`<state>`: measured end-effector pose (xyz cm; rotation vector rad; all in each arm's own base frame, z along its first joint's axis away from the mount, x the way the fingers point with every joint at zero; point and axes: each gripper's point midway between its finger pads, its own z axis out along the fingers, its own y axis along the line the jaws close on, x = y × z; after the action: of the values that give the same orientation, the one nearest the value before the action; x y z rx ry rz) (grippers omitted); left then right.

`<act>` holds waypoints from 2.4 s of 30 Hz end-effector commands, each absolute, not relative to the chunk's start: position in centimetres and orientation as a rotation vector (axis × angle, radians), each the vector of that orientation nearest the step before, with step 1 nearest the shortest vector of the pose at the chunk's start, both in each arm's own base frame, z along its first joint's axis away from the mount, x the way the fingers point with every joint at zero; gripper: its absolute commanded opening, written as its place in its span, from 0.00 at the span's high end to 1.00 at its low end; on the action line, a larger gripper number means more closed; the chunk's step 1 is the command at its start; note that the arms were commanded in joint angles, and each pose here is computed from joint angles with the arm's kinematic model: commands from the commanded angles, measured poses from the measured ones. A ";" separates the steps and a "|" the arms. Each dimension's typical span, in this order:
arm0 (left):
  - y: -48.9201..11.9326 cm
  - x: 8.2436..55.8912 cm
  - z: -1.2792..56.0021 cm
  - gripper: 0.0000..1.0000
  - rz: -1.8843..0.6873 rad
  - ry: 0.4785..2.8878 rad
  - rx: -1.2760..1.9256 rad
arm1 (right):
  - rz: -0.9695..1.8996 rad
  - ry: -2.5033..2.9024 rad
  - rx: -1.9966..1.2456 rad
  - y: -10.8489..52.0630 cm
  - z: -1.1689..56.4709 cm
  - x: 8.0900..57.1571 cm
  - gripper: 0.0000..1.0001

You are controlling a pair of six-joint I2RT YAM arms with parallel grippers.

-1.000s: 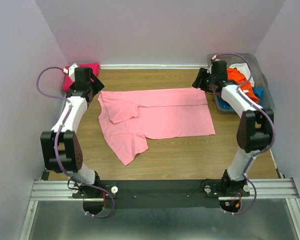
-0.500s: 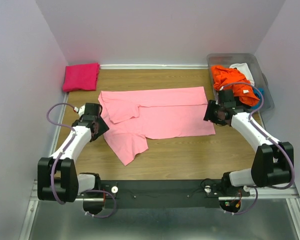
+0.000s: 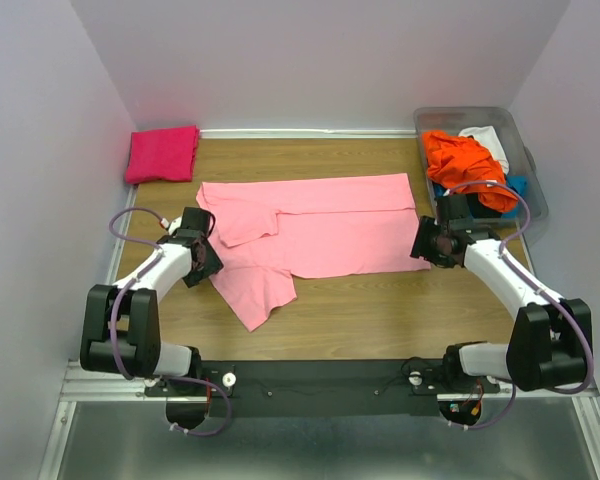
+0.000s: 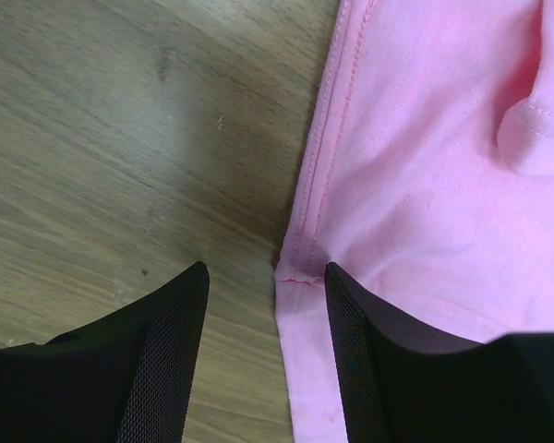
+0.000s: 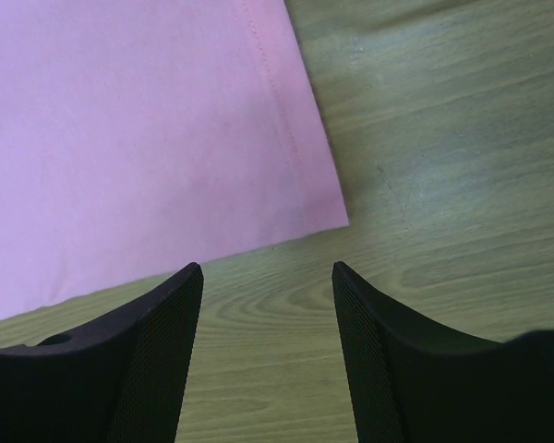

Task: Fold and stack the t-shirts
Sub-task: Fold the tshirt

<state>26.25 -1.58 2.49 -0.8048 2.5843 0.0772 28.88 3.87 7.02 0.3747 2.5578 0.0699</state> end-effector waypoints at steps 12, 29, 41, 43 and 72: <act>-1.3 25.7 0.4 0.65 0.146 2.627 -0.775 | -0.065 2.596 0.507 2.3 5.0 27.9 0.34; -0.1 25.8 0.8 1.00 0.170 2.581 -0.776 | -0.193 2.661 0.625 1.2 1.9 27.3 0.39; 0.1 25.9 1.1 1.00 0.160 2.571 -0.772 | -0.176 2.640 0.642 1.4 2.0 27.9 0.45; 0.2 25.8 1.4 1.00 0.166 2.564 -0.779 | -0.163 2.609 0.646 1.4 2.8 28.3 0.45; 1.0 26.2 2.9 1.00 0.164 2.494 -0.826 | -0.106 2.711 0.667 2.6 -0.7 26.4 0.75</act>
<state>26.83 -0.34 2.06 -0.7908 2.5400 0.0971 28.91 2.52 1.51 0.6560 2.6061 -0.0736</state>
